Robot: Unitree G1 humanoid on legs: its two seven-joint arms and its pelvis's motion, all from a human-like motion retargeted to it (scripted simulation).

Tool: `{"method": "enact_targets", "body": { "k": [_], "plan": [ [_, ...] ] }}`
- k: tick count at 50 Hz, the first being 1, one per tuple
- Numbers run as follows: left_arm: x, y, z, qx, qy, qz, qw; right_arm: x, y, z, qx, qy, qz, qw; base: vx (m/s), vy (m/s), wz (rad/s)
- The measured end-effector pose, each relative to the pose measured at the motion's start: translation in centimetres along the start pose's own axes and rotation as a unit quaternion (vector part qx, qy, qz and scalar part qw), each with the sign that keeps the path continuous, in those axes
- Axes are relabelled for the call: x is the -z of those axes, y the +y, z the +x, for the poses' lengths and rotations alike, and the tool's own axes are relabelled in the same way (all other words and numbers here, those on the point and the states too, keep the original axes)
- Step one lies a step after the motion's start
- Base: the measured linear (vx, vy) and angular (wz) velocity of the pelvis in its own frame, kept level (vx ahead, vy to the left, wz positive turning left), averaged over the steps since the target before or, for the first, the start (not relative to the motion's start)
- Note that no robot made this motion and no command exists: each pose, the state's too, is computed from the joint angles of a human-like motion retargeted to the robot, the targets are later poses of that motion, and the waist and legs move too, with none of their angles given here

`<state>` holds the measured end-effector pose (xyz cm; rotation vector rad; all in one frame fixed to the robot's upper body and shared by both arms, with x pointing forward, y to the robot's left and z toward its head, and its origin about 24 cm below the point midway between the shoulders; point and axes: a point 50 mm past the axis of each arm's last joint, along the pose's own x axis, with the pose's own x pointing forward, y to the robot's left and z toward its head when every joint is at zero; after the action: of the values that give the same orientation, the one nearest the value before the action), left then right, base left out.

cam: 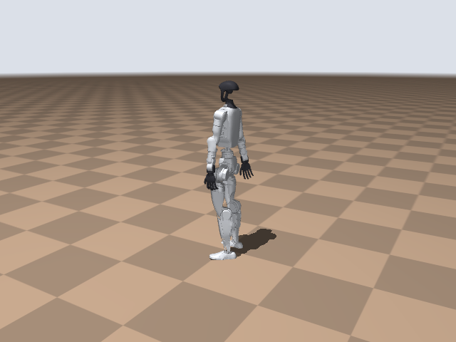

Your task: Upper body actions

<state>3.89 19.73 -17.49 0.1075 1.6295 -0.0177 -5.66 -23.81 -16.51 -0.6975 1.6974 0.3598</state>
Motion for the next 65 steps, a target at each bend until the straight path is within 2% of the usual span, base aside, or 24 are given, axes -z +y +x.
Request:
{"method": "enact_targets", "body": {
  "k": [5,8,11,15,20,24,31,35,38,42,47,52,57,61,65],
  "plan": [
    [-10.3,-0.5,-2.3,0.003,-0.175,0.052,0.983,7.1,3.1,-1.0,-0.049,0.122,0.089,0.987,-0.04,-0.02,0.47],
    [-14.9,-0.7,-4.4,-0.012,-0.259,0.081,0.962,9.3,5.1,-1.7,-0.081,0.151,0.171,0.970,-0.02,-0.02,0.48],
    [-17.6,-0.9,-6.0,-0.024,-0.309,0.106,0.945,9.9,6.1,-2.0,-0.081,0.162,0.226,0.957,-0.02,0.01,0.37],
    [-17.5,-1.3,-6.0,-0.021,-0.316,0.104,0.943,8.4,6.1,-1.6,-0.064,0.154,0.233,0.958,-0.01,0.03,0.07],
    [-9.9,-1.8,-2.1,0.014,-0.197,0.052,0.979,2.4,3.2,-0.4,-0.059,0.081,0.185,0.978,0.01,0.02,-0.15],
    [0.6,-1.4,0.3,0.010,-0.015,-0.002,1.000,-7.1,-1.2,-0.6,-0.054,-0.070,0.103,0.991,0.02,0.00,-0.37],
    [18.3,-3.6,-1.6,0.046,0.246,-0.084,0.965,-24.2,-5.5,-7.6,-0.059,-0.367,-0.062,0.926,0.03,-0.01,-0.55],
    [23.8,-5.8,-3.9,0.079,0.319,-0.140,0.934,-29.4,-6.0,-12.2,-0.040,-0.470,-0.130,0.872,0.01,-0.01,-0.36],
    [24.8,-5.6,-4.4,0.079,0.332,-0.149,0.928,-30.3,-5.9,-13.3,-0.015,-0.500,-0.173,0.849,0.04,-0.02,0.07],
    [21.6,-2.2,-2.9,0.035,0.297,-0.060,0.952,-27.3,-5.8,-10.4,0.029,-0.458,-0.184,0.869,0.03,-0.04,0.44],
    [8.8,0.1,0.0,0.008,0.140,0.001,0.990,-16.0,-3.4,-3.0,-0.019,-0.258,-0.107,0.960,0.00,0.00,0.47],
    [-7.1,-2.2,-1.3,0.061,-0.093,0.047,0.993,-1.1,2.0,-0.3,-0.113,0.013,0.067,0.991,-0.03,-0.03,0.37],
    [-19.3,-5.0,-7.2,0.085,-0.324,0.115,0.935,8.8,6.6,-1.9,-0.109,0.190,0.215,0.952,0.00,-0.01,0.14],
    [-23.5,-5.0,-10.7,0.045,-0.421,0.144,0.895,11.7,7.7,-2.9,-0.063,0.239,0.275,0.929,-0.07,0.01,-0.22],
    [-22.6,-3.5,-9.9,0.001,-0.410,0.159,0.898,11.2,6.6,-2.5,-0.019,0.236,0.272,0.933,-0.03,0.00,-0.34]
  ]
}}
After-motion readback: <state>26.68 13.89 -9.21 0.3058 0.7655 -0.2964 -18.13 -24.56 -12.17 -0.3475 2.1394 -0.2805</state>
